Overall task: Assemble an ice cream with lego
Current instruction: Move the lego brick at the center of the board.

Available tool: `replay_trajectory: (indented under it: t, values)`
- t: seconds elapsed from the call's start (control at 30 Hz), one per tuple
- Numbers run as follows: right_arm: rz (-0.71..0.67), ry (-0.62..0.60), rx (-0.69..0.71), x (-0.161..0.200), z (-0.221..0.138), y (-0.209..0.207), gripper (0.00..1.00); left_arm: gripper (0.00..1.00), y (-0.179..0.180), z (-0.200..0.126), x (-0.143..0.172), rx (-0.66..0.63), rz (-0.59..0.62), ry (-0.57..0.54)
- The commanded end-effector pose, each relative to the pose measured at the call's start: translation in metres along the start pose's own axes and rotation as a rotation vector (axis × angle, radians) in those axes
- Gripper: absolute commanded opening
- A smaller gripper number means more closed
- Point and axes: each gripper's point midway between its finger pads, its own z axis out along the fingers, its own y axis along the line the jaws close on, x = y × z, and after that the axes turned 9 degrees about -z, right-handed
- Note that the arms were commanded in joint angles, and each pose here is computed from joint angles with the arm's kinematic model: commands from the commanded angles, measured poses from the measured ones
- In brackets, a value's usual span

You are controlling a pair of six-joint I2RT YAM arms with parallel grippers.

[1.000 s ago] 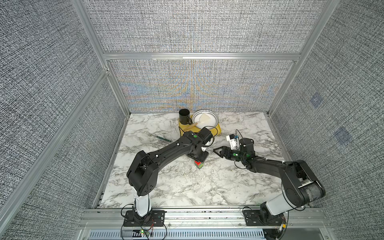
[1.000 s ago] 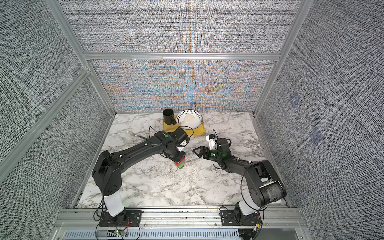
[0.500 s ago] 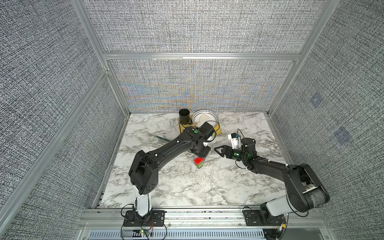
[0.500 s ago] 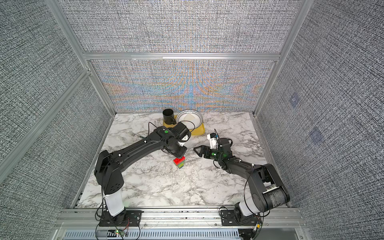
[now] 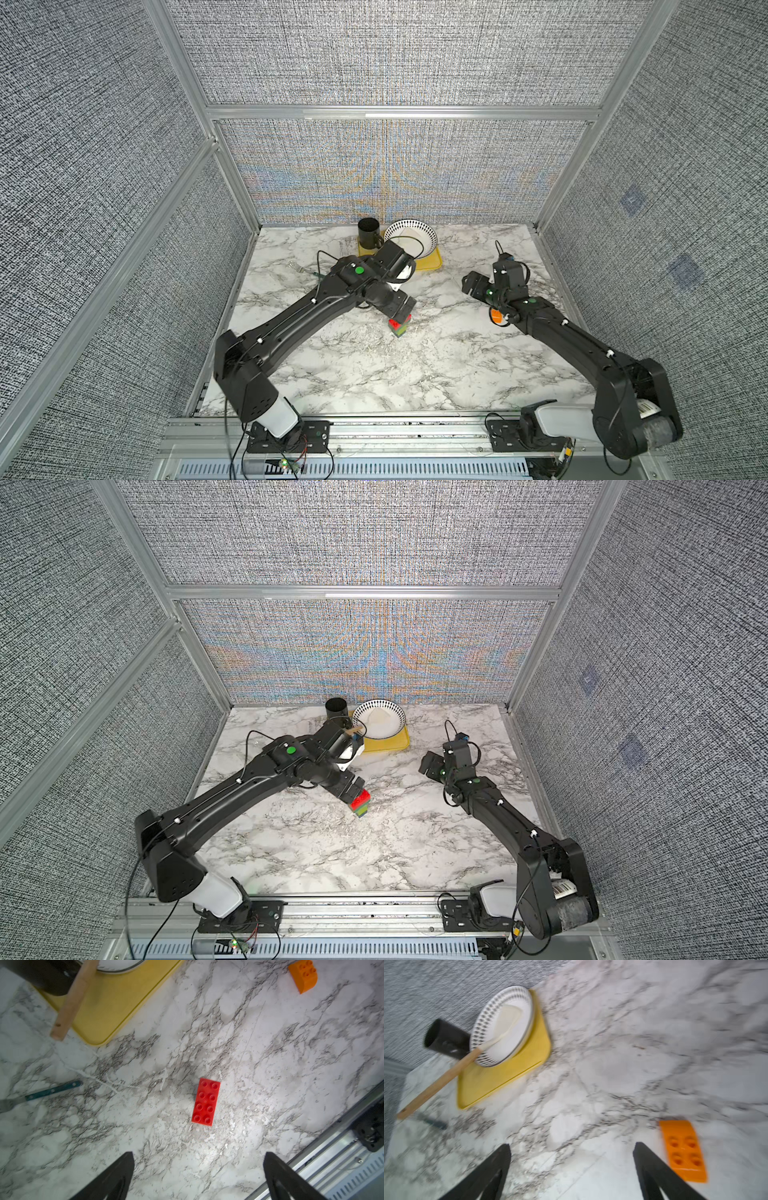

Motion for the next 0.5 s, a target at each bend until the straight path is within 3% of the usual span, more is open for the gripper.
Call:
replay_trajectory:
  t: [0.0, 0.17, 0.47]
  values:
    - [0.015, 0.104, 0.217, 0.022, -0.003, -0.053, 0.94, 1.0, 0.034, -0.01, 0.001, -0.151, -0.041, -0.124]
    - [-0.017, 0.197, 0.308, 0.03, 0.01, -0.081, 0.94, 1.0, 0.054, -0.028, 0.01, -0.199, -0.089, -0.273]
    - [-0.141, 0.402, 0.444, 0.052, 0.04, -0.102, 0.84, 0.99, 0.04, -0.033, 0.014, -0.107, -0.086, -0.254]
